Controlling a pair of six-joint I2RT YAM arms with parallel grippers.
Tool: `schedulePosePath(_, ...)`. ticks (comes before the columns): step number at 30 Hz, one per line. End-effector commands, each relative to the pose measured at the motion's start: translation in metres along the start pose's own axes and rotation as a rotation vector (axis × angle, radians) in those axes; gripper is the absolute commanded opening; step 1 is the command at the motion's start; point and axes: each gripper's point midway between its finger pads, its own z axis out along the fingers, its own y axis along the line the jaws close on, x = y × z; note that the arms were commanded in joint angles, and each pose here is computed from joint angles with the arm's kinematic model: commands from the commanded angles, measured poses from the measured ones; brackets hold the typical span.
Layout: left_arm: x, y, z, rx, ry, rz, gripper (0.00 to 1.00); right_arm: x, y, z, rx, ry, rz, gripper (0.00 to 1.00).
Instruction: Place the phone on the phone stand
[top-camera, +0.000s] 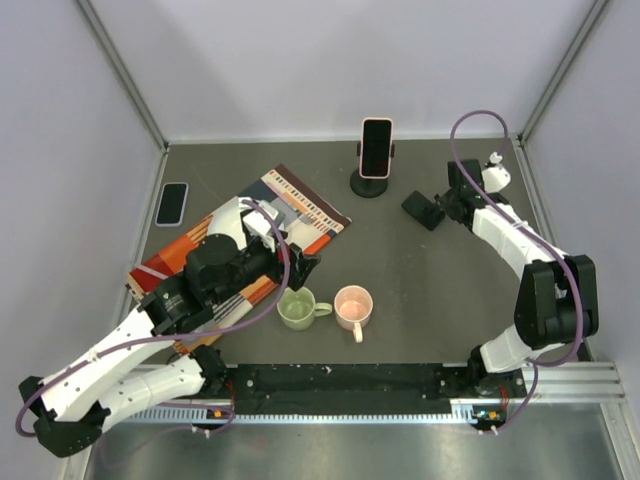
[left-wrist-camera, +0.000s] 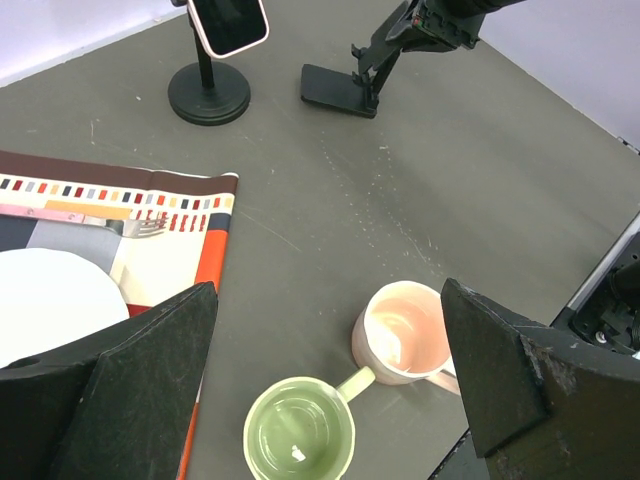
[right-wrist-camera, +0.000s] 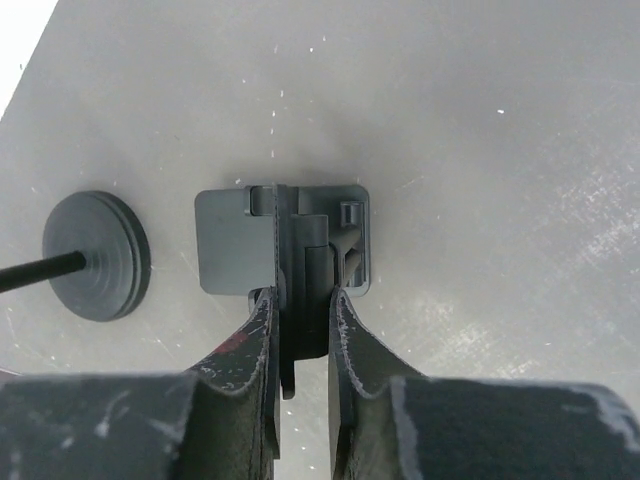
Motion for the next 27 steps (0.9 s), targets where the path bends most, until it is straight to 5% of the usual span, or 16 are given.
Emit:
schedulePosePath(1,-0.026,-0.002,-0.012,0.002,-0.082,-0.014,0.99,-0.022,0.013,-0.012,-0.081,-0.030,-0.281,0.00)
schedulePosePath(10,-0.019,-0.011,-0.001,0.055,-0.058,-0.009,0.98,0.016,0.052,-0.059,-0.579,0.248,-1.123,0.00)
schedulePosePath(16,-0.022,-0.018,-0.001,0.086,-0.062,-0.018,0.97,0.052,0.064,-0.094,-0.933,0.245,-1.572,0.02)
schedulePosePath(22,-0.021,-0.014,-0.007,0.068,-0.068,-0.026,0.97,0.075,0.039,-0.101,-1.074,0.405,-1.753,0.00)
schedulePosePath(27,-0.018,-0.015,-0.003,0.074,-0.056,-0.025,0.97,0.088,0.036,-0.102,-1.147,0.446,-1.746,0.00)
